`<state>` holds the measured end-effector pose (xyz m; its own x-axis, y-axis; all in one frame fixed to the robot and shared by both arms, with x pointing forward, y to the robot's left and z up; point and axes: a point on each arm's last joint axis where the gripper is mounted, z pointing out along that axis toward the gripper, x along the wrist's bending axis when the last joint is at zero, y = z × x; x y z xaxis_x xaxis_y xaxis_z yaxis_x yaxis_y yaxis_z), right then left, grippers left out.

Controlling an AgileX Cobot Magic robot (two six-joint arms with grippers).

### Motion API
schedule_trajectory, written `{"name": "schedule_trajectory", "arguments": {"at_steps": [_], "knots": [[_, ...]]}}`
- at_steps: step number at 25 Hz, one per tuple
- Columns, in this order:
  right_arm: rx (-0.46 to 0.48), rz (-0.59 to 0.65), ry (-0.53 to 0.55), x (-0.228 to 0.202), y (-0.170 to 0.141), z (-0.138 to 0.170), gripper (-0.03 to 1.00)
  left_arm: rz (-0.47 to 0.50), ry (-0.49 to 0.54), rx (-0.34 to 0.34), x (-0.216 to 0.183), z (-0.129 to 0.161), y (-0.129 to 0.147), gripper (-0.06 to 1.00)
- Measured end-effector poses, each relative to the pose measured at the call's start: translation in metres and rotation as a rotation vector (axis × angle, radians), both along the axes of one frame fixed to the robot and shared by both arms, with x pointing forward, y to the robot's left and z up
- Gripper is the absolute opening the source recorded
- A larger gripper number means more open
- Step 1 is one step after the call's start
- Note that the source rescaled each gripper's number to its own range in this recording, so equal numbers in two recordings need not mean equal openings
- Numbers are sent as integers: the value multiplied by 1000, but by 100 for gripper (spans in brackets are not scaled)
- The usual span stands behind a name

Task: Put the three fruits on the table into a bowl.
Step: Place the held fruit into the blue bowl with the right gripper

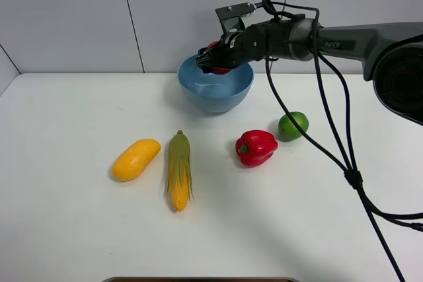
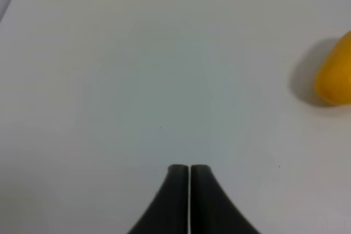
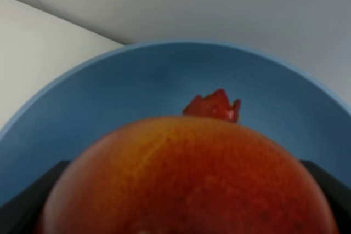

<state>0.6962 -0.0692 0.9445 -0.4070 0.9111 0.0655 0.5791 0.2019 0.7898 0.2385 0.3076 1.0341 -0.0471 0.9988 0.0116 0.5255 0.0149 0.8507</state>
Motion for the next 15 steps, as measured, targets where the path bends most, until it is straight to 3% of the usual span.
{"name": "schedule_trajectory", "arguments": {"at_steps": [8, 15], "knots": [[-19, 0, 32, 5, 3, -39, 73, 0, 0, 1, 0, 0, 0, 0], [-21, 8, 3, 8, 3, -44, 73, 1, 0, 1, 0, 0, 0, 0]]}}
